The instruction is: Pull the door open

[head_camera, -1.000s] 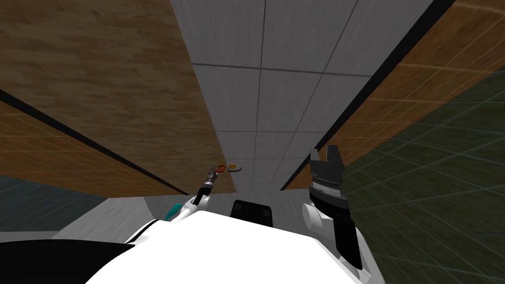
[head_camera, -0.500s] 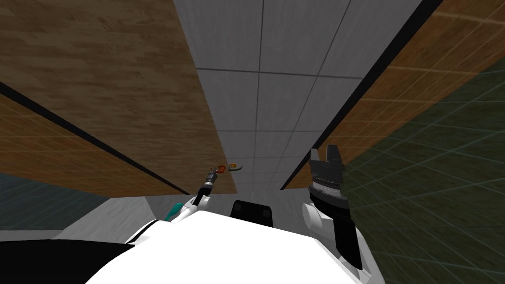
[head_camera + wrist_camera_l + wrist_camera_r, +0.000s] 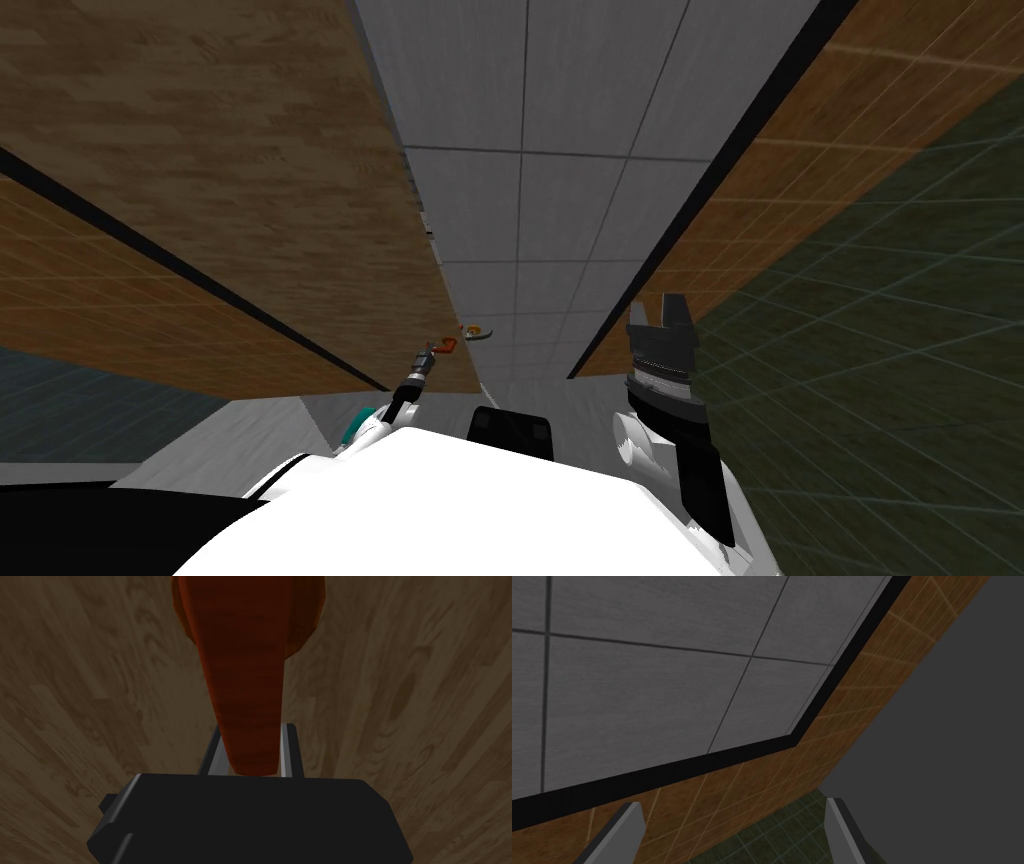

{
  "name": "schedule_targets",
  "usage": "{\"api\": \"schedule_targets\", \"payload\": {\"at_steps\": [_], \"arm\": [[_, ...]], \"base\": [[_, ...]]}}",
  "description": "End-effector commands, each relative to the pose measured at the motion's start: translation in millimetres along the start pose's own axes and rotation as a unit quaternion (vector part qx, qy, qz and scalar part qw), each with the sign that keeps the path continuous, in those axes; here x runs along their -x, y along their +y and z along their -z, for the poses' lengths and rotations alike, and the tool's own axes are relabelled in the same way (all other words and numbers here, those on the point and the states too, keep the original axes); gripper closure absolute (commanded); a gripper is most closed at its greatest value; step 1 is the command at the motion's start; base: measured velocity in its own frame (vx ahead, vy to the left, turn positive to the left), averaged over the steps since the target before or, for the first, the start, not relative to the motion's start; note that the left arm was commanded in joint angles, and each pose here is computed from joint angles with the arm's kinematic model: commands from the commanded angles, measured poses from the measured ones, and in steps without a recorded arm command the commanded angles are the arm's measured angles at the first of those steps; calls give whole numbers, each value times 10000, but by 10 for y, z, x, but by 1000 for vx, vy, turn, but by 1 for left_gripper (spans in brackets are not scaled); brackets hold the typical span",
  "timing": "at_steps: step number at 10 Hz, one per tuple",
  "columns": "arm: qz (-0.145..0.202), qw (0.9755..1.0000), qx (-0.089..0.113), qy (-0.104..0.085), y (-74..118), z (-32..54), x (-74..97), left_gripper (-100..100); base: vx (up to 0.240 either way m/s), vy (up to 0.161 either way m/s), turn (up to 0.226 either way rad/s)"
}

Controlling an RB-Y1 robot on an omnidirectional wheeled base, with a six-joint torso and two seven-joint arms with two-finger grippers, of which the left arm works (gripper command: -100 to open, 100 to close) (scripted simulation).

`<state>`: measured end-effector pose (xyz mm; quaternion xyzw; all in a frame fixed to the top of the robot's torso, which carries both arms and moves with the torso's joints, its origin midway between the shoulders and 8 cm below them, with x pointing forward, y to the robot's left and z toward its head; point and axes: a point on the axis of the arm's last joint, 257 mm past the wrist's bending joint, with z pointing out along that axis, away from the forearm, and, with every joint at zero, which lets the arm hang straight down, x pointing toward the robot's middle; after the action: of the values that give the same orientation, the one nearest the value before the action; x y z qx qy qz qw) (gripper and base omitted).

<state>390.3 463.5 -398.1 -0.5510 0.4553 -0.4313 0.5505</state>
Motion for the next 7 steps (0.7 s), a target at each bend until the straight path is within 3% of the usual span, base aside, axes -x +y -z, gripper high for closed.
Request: {"api": "schedule_targets", "payload": {"at_steps": [1, 2, 4, 7], "arm": [[-65, 9999, 77, -69, 27, 80, 199, 100], [-65, 9999, 77, -69, 27, 80, 199, 100], [-43, 9999, 35, 118, 4, 128, 156, 100], [54, 9988, -57, 481, -40, 153, -50, 100]], "base": [[-174, -43, -102], [-126, -22, -10], [-181, -6, -162], [-195, 64, -181]]}}
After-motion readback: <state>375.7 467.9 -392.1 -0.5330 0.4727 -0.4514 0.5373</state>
